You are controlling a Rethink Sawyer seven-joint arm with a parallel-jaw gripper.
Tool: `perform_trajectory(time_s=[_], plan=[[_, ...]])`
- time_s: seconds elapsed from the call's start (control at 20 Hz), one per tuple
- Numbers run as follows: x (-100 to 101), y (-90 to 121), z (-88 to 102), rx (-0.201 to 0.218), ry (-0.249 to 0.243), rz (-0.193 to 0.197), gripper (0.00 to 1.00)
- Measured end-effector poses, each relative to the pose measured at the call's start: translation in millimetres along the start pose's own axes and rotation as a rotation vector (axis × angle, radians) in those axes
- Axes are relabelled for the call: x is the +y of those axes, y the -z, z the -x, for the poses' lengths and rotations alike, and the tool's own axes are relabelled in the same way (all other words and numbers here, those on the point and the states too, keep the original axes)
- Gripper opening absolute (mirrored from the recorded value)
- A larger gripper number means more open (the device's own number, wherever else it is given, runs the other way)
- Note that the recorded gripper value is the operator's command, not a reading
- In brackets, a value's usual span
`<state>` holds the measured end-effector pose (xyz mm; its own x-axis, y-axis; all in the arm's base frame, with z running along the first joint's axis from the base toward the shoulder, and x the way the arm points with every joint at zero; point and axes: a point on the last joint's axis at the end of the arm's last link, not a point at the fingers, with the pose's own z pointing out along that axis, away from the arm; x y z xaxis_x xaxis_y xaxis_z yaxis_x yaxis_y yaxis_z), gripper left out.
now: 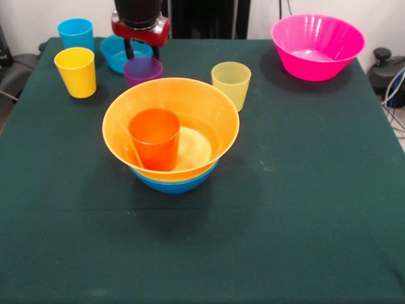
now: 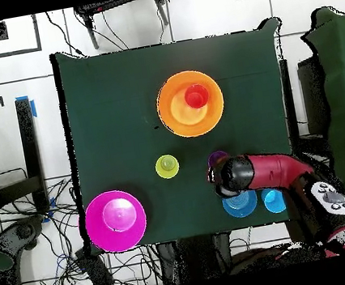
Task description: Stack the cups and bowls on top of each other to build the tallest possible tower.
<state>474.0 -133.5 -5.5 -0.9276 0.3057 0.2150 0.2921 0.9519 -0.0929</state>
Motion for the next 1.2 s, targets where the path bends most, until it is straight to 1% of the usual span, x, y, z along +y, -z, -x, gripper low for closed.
perform_trajectory(time_s=[0.1,0.25,0.45,0.55,0.7,0.9,1.05,1.2], plan=[[-0.4,-2.5,2.7,0.003,-0.001,-0.001,1.0],[0.6,-5.3,1.5,0.008,0.001,-0.001,1.0],[1.8,-12.8,-4.4,0.026,0.005,-0.008,1.0],[3.2,-18.0,-8.0,0.023,0.012,-0.015,1.0],[5.5,-21.9,-10.8,0.009,0.021,-0.018,1.0],[8.5,-24.3,-15.3,-0.027,0.029,-0.017,1.0],[7.9,-25.0,-18.1,-0.033,0.029,-0.02,1.0],[6.2,-25.2,-25.0,-0.031,0.027,-0.021,1.0]])
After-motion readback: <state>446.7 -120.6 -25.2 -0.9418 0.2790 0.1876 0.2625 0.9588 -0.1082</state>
